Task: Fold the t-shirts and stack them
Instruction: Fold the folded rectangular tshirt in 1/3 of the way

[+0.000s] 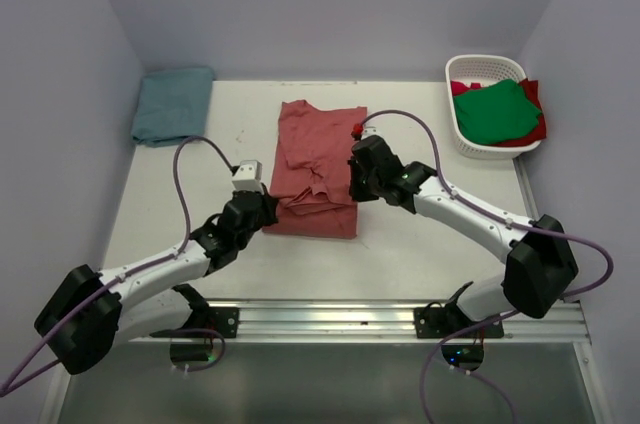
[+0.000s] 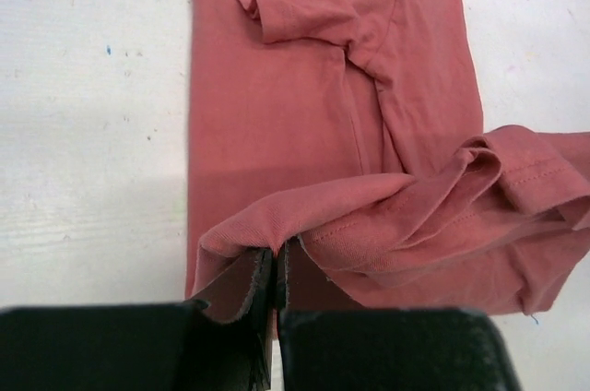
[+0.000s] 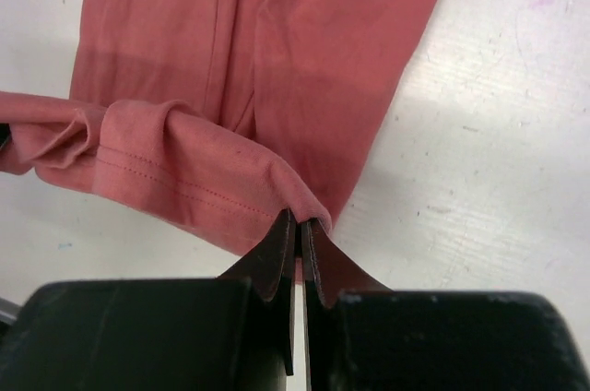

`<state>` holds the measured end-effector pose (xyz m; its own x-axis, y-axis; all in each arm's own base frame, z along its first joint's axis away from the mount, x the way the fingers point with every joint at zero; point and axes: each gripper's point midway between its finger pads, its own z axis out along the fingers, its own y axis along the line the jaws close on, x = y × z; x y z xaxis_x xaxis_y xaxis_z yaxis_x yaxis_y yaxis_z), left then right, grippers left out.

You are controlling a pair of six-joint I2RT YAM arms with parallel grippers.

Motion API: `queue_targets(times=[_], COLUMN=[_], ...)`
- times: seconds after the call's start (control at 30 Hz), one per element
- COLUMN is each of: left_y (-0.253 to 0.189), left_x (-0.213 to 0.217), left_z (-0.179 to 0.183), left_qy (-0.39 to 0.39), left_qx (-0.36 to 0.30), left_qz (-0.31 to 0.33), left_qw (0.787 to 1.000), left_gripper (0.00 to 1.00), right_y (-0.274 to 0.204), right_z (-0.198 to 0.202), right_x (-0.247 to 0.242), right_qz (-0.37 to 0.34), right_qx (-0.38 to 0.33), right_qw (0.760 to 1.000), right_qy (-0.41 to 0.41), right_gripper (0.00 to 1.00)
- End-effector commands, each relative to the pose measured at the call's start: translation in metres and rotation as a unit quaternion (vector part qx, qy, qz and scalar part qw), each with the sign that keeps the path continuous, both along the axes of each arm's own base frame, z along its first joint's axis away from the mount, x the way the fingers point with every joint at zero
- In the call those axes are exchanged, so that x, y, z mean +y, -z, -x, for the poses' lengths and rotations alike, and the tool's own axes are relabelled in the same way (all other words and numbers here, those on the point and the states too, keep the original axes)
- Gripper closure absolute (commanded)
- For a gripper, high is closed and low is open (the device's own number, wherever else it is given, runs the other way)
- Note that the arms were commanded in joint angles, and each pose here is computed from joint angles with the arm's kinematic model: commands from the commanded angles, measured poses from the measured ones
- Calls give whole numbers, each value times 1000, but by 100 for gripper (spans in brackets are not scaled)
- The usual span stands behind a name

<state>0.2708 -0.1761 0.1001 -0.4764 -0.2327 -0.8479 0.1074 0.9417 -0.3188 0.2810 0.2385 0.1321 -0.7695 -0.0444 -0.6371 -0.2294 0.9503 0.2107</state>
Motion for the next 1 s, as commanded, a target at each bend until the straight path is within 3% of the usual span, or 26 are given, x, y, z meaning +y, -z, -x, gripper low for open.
queue_targets(times=[0.0, 0.97], left_y=[-26, -26], left_x=[-5, -13], left_z=[-30, -161], left_qy=[7, 48], left_qx=[-54, -33], left_qz=[31, 45], left_qw=[998, 997], left_gripper=[100, 100], right_y=[-19, -2], right_z=[-33, -141], right_x=[4, -12], right_qz=[-1, 8], right_qx=[-42, -29], right_qw=[999, 997], right_qy=[17, 75], right_gripper=[100, 100])
